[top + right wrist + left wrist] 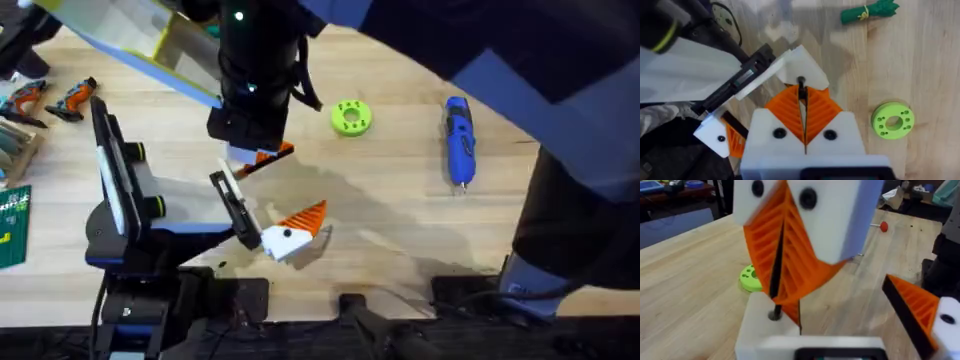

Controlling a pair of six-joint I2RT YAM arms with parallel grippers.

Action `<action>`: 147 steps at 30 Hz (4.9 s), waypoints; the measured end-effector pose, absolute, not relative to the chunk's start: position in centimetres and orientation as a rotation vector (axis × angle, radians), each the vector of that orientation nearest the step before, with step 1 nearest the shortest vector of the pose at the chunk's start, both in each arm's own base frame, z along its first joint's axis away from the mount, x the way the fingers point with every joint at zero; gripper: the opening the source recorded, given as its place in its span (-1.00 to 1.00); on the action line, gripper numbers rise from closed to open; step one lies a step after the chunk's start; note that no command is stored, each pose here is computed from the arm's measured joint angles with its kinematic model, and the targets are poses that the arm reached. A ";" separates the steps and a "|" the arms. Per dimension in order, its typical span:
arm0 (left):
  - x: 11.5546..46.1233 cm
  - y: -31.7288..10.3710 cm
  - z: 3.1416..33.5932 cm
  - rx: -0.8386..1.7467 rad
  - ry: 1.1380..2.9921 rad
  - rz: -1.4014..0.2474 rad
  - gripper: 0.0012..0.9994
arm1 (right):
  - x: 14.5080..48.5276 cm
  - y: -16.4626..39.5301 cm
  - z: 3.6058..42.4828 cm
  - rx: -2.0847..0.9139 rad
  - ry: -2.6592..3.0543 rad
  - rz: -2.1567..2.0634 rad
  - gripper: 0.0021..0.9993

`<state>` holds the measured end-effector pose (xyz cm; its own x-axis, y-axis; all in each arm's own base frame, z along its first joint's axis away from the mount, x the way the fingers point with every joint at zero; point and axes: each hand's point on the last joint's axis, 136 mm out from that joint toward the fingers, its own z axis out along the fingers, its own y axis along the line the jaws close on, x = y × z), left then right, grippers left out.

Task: Pick up the gripper from the table and insert it into the empty holder that is missing its gripper. Then pick up a screw, insert it into the mounting hole, and use the screwdriver to tighten it. Finally, clean up the table by picking up the vegetable and placing it into the bucket.

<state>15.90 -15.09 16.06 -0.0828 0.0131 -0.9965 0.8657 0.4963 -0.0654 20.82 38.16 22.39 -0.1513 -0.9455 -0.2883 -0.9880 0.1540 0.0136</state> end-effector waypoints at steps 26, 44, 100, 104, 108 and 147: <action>15.9 -15.1 16.1 0.801 1.493 -0.856 0.97 | 21.1 39.2 21.5 -1.899 2.210 0.308 -0.99; 15.9 -15.1 16.0 0.795 1.503 -0.870 0.97 | 21.0 39.0 21.2 -1.903 2.226 0.293 0.16; 15.9 -15.1 16.0 0.806 1.493 -0.858 0.97 | 26.7 2.2 21.1 0.235 2.648 0.104 0.85; 15.9 -15.1 16.0 0.806 1.493 -0.858 0.97 | 26.8 1.8 21.1 0.255 2.645 0.096 0.87; 15.9 -15.1 16.0 0.806 1.493 -0.858 0.97 | 26.8 1.8 21.1 0.256 2.643 0.096 0.87; 15.9 -15.1 16.0 0.811 1.490 -0.853 -0.99 | 29.6 2.0 15.5 0.240 2.826 0.052 0.95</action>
<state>15.85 -15.14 15.99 -0.0809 0.0172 -0.9966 0.8684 0.4919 -0.0620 29.60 1.95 15.48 -0.9398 0.1700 -0.2965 0.1591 0.9854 0.0610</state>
